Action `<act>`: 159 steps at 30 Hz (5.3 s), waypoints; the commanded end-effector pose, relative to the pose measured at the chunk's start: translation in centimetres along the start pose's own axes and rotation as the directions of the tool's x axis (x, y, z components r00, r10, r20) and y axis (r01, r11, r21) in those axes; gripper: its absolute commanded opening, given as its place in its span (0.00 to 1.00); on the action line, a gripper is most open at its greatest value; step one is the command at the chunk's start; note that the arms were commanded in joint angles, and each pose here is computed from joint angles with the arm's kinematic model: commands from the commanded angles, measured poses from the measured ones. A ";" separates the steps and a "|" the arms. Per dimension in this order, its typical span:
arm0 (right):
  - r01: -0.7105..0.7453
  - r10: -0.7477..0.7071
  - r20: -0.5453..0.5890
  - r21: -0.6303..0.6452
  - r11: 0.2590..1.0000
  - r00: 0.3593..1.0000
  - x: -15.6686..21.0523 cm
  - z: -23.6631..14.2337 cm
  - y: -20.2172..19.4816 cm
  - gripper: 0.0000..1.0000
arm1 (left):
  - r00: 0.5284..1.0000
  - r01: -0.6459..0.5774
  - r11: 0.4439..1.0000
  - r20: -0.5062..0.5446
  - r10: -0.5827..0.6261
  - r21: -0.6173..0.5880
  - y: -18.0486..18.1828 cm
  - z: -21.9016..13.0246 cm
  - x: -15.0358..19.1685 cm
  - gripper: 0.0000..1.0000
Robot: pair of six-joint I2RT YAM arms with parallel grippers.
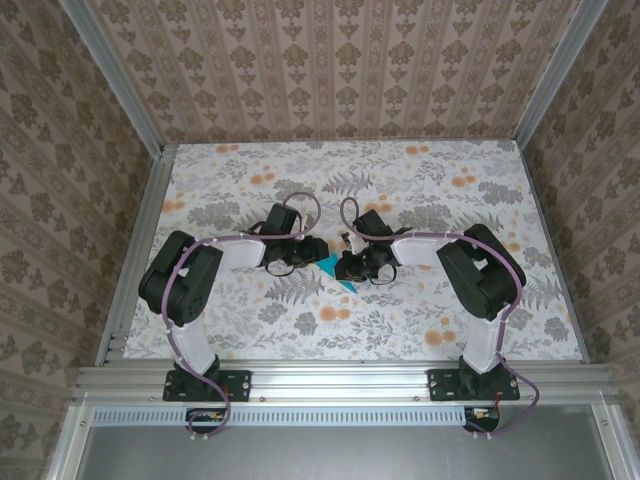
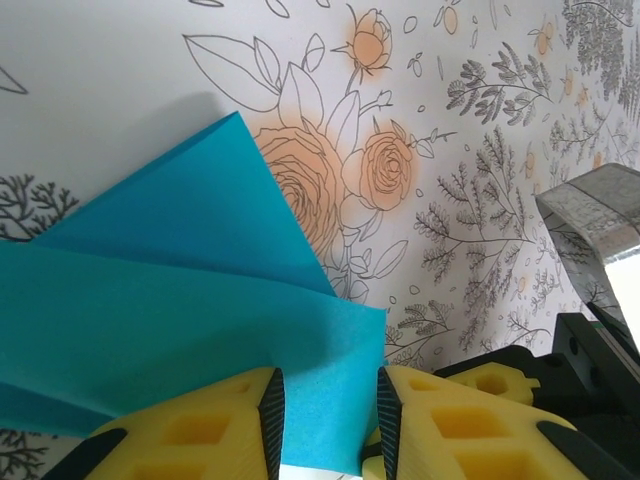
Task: Fold a paper plane with a square sheet of paper (pick it up from the middle)
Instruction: Fold the wing for the fifth time at the center of the table.
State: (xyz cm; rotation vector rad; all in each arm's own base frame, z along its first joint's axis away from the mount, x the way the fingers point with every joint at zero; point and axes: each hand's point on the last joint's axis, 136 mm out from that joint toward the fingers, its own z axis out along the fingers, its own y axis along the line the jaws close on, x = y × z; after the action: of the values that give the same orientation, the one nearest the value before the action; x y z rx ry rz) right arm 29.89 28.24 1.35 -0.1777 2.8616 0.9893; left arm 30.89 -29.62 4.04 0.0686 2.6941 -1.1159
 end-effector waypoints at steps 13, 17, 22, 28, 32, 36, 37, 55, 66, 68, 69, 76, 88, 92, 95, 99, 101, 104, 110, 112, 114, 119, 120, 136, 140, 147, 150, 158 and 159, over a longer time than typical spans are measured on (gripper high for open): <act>-0.038 0.050 -0.064 0.170 0.985 0.997 2.1 1.1 -4.4 0.15 | 0.998 0.058 0.993 0.005 -0.058 -0.098 2.8 0.2 -0.4 0.32; -0.039 0.051 -0.065 0.179 0.983 0.997 2.2 1.1 -4.6 0.15 | 0.997 0.071 0.991 0.005 -0.071 -0.109 3.3 0.2 -0.3 0.32; -0.036 0.050 -0.065 0.189 0.981 0.997 2.1 1.0 -4.7 0.15 | 0.996 0.089 0.988 0.018 -0.087 -0.127 3.9 -0.1 -0.4 0.32; -0.033 0.049 -0.071 0.206 0.978 0.996 2.4 1.1 -5.1 0.15 | 0.994 0.104 0.982 0.043 -0.098 -0.159 4.8 -0.7 -0.9 0.32; -0.032 0.049 -0.074 0.215 0.976 0.996 2.5 1.1 -5.2 0.15 | 0.993 0.116 0.977 0.055 -0.108 -0.178 5.5 -1.0 -1.1 0.32; -0.030 0.048 -0.077 0.217 0.976 0.996 2.6 1.2 -5.3 0.15 | 0.991 0.122 0.975 0.072 -0.110 -0.185 5.8 -1.3 -1.7 0.32; -0.031 0.049 -0.079 0.218 0.975 0.996 2.6 1.2 -5.3 0.15 | 0.991 0.123 0.974 0.073 -0.111 -0.188 5.9 -1.3 -1.8 0.32; -0.029 0.050 -0.086 0.226 0.974 0.995 2.9 1.3 -5.5 0.15 | 0.981 0.155 0.963 0.146 -0.125 -0.221 7.9 -4.1 -4.2 0.33; -0.024 0.044 -0.084 0.225 0.974 0.996 2.9 1.3 -5.3 0.16 | 0.978 0.062 0.988 0.204 -0.032 -0.143 4.0 -6.8 -5.6 0.33; -0.021 0.040 -0.079 0.225 0.974 0.996 2.8 1.2 -5.2 0.16 | 0.977 0.035 0.991 0.215 -0.007 -0.128 3.0 -7.3 -5.4 0.33; -0.022 0.041 -0.080 0.226 0.974 0.996 2.9 1.1 -5.2 0.16 | 0.976 0.019 0.993 0.218 0.008 -0.119 2.3 -7.4 -5.2 0.33; -0.031 0.050 -0.075 0.236 0.971 0.996 3.1 1.2 -5.6 0.15 | 0.990 -0.055 0.995 0.121 0.066 -0.087 -1.4 -4.2 -2.3 0.32; -0.045 0.063 -0.070 0.238 0.970 0.996 3.2 1.3 -5.8 0.13 | 1.000 -0.006 0.993 -0.012 0.005 -0.115 -0.6 0.8 0.8 0.25; -0.043 0.063 -0.077 0.247 0.968 0.995 3.5 1.3 -6.1 0.13 | 1.000 0.004 0.992 -0.016 -0.006 -0.129 -0.1 1.2 0.9 0.25; -0.037 0.061 -0.084 0.257 0.966 0.995 3.7 1.3 -6.4 0.13 | 1.000 0.013 0.987 -0.010 -0.014 -0.161 0.6 1.1 0.8 0.25; -0.024 0.053 -0.095 0.287 0.958 0.994 4.1 1.2 -7.0 0.13 | 0.999 0.039 0.980 0.012 -0.037 -0.193 1.9 0.6 0.4 0.24; -0.017 0.050 -0.102 0.301 0.954 0.994 4.3 1.1 -7.4 0.13 | 0.999 0.052 0.979 0.025 -0.048 -0.197 2.4 0.3 0.1 0.24; -0.009 0.051 -0.124 0.317 0.948 0.991 5.1 1.2 -8.1 0.13 | 0.997 0.073 0.976 0.048 -0.064 -0.205 3.3 -0.3 -0.4 0.25; -0.006 0.059 -0.144 0.340 0.940 0.988 6.0 1.2 -9.0 0.13 | 0.991 0.116 0.970 0.090 -0.098 -0.212 5.0 -1.4 -1.7 0.25; -0.006 0.060 -0.145 0.343 0.939 0.988 6.1 1.2 -9.1 0.13 | 0.989 0.124 0.969 0.100 -0.105 -0.213 5.5 -1.7 -2.1 0.25; -0.007 0.059 -0.143 0.343 0.939 0.988 6.0 1.2 -9.0 0.13 | 0.987 0.135 0.968 0.110 -0.113 -0.213 6.0 -2.0 -2.4 0.25; -0.005 0.055 -0.136 0.338 0.941 0.989 5.8 1.2 -8.8 0.13 | 0.986 0.142 0.967 0.112 -0.120 -0.213 6.4 -2.4 -2.6 0.25; -0.007 0.055 -0.135 0.336 0.942 0.989 5.7 1.2 -8.7 0.13 | 0.982 0.164 0.963 0.131 -0.138 -0.214 7.2 -2.9 -3.3 0.25; -0.009 0.049 -0.121 0.314 0.949 0.991 5.2 1.0 -8.0 0.13 | 0.988 0.047 0.992 0.153 -0.029 -0.115 2.8 -6.9 -4.9 0.26; -0.010 0.047 -0.117 0.301 0.954 0.992 5.1 0.9 -7.7 0.13 | 0.995 0.006 0.998 0.102 0.000 -0.065 0.1 -4.8 -3.2 0.26; -0.003 0.024 -0.090 0.225 0.974 0.996 4.2 0.6 -5.8 0.13 | 0.999 0.019 0.996 0.044 -0.016 -0.089 0.7 -2.0 -2.0 0.24; -0.001 0.013 -0.074 0.163 0.987 0.997 3.6 0.4 -4.4 0.13 | 0.999 0.038 0.996 0.032 -0.035 -0.085 1.2 -1.2 -1.8 0.22; 0.038 -0.035 -0.048 0.062 0.997 0.998 2.4 -0.4 -1.6 0.14 | 0.998 0.056 0.991 0.030 -0.053 -0.124 2.2 -0.7 -1.9 0.21; 0.043 -0.041 -0.039 0.051 0.998 0.998 2.1 -0.6 -1.2 0.14 | 0.998 0.063 0.989 0.027 -0.060 -0.134 2.5 -0.6 -1.8 0.21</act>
State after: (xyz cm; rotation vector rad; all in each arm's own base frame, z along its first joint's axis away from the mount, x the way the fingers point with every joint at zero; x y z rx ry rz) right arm 29.80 27.98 1.46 -0.2573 2.8198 0.9442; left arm 31.93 -27.26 3.08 -0.0144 2.7614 -0.9533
